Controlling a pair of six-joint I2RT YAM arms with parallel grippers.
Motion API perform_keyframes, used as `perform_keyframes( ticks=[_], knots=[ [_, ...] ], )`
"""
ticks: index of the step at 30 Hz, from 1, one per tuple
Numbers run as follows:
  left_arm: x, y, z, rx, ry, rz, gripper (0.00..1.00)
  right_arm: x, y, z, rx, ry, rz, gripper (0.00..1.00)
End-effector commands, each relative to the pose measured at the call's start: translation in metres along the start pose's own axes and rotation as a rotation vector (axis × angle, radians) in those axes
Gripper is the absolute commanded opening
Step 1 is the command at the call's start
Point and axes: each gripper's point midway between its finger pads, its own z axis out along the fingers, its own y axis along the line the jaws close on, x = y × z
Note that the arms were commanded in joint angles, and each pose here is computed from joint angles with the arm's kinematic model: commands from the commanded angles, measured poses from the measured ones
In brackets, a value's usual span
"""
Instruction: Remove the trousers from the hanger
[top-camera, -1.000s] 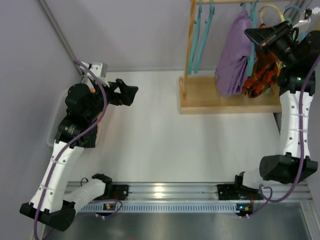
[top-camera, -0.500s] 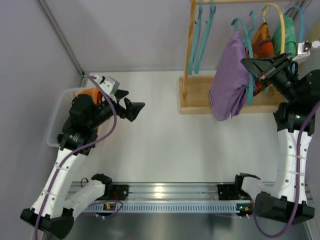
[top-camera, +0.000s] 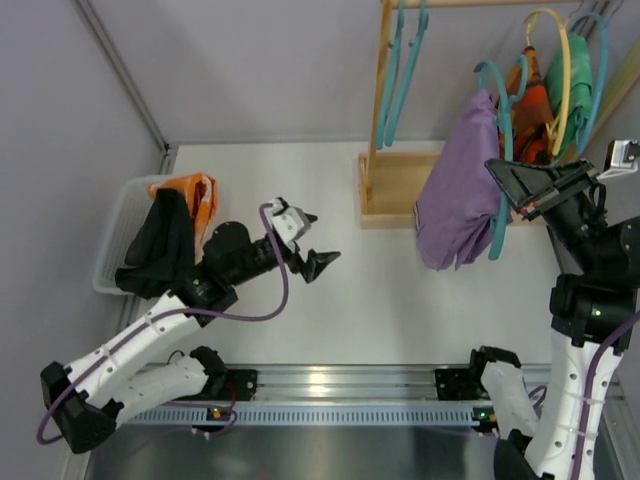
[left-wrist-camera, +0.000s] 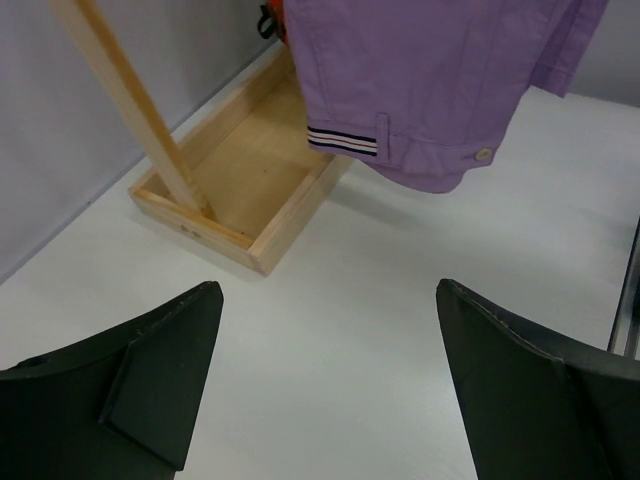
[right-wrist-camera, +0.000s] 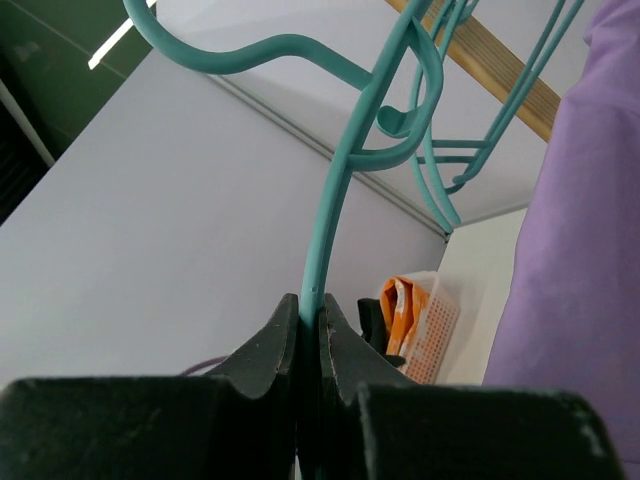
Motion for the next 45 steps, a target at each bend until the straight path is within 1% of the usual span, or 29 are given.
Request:
perform_keyframes(
  ticks=[1, 2, 3, 5, 6, 8, 9, 10, 11, 13, 14, 17, 19, 20, 24, 25, 29, 33, 37, 39, 40, 42, 43, 45],
  knots=[
    [-0.029, -0.025, 0.026, -0.024, -0.149, 0.125, 0.94, -0.017, 0.042, -0.013, -0.085, -0.119, -0.104, 0.00],
    [-0.034, -0.034, 0.032, -0.022, -0.170, 0.139, 0.94, -0.016, 0.045, -0.015, -0.087, -0.123, -0.102, 0.00],
    [-0.031, -0.052, 0.042, -0.004, -0.167, 0.161, 0.93, -0.017, 0.049, -0.017, -0.087, -0.128, -0.101, 0.00],
    [-0.051, -0.059, 0.052, -0.041, -0.236, 0.175, 0.92, -0.016, 0.056, -0.020, -0.096, -0.132, -0.101, 0.00],
    [-0.047, -0.076, 0.063, -0.012, -0.228, 0.176, 0.92, -0.017, 0.060, -0.021, -0.102, -0.137, -0.104, 0.00],
    [-0.073, -0.084, 0.072, -0.013, -0.295, 0.153, 0.91, -0.016, 0.064, -0.023, -0.106, -0.140, -0.102, 0.00],
    [-0.068, -0.092, 0.084, -0.003, -0.285, 0.148, 0.90, -0.017, 0.066, -0.024, -0.108, -0.144, -0.103, 0.00],
    [-0.075, -0.103, 0.089, 0.019, -0.302, 0.135, 0.88, -0.016, 0.068, -0.025, -0.111, -0.146, -0.103, 0.00],
    [-0.084, -0.110, 0.098, 0.027, -0.327, 0.127, 0.87, -0.016, 0.070, -0.026, -0.117, -0.149, -0.105, 0.00],
    [-0.092, -0.124, 0.105, 0.050, -0.350, 0.122, 0.85, -0.015, 0.070, -0.027, -0.118, -0.147, -0.094, 0.00],
    [-0.100, -0.126, 0.108, 0.043, -0.369, 0.120, 0.84, -0.015, 0.071, -0.027, -0.121, -0.142, -0.087, 0.00],
    [-0.101, -0.144, 0.126, 0.056, -0.381, 0.119, 0.80, -0.014, 0.075, -0.028, -0.131, -0.143, -0.081, 0.00],
    [-0.107, -0.148, 0.130, 0.063, -0.401, 0.109, 0.80, -0.013, 0.079, -0.030, -0.143, -0.146, -0.089, 0.00],
    [-0.116, -0.150, 0.130, 0.071, -0.420, 0.099, 0.80, -0.014, 0.080, -0.031, -0.145, -0.156, -0.092, 0.00],
    [-0.122, -0.165, 0.136, 0.099, -0.428, 0.064, 0.87, -0.016, 0.075, -0.032, -0.137, -0.175, -0.077, 0.00],
    [-0.130, -0.167, 0.136, 0.100, -0.443, 0.055, 0.87, -0.017, 0.075, -0.033, -0.137, -0.187, -0.072, 0.00],
    [-0.136, -0.174, 0.146, 0.082, -0.452, 0.024, 0.88, -0.017, 0.073, -0.033, -0.143, -0.189, -0.057, 0.00],
    [-0.137, -0.174, 0.157, 0.058, -0.447, -0.015, 0.89, -0.015, 0.073, -0.034, -0.147, -0.188, -0.054, 0.00],
    [-0.144, -0.179, 0.163, 0.076, -0.460, -0.029, 0.91, -0.014, 0.071, -0.034, -0.150, -0.187, -0.049, 0.00],
    [-0.142, -0.177, 0.170, 0.054, -0.454, -0.033, 0.91, -0.014, 0.072, -0.034, -0.154, -0.186, -0.049, 0.00],
    [-0.148, -0.175, 0.171, 0.041, -0.465, -0.030, 0.89, -0.013, 0.073, -0.035, -0.158, -0.187, -0.049, 0.00],
    [-0.143, -0.167, 0.179, -0.021, -0.447, -0.024, 0.83, -0.012, 0.075, -0.036, -0.163, -0.182, -0.055, 0.00],
    [-0.150, -0.163, 0.180, -0.043, -0.457, -0.024, 0.81, -0.011, 0.075, -0.036, -0.164, -0.179, -0.058, 0.00],
    [-0.146, -0.161, 0.184, -0.061, -0.449, -0.010, 0.75, -0.010, 0.074, -0.036, -0.163, -0.177, -0.057, 0.00]
  ],
)
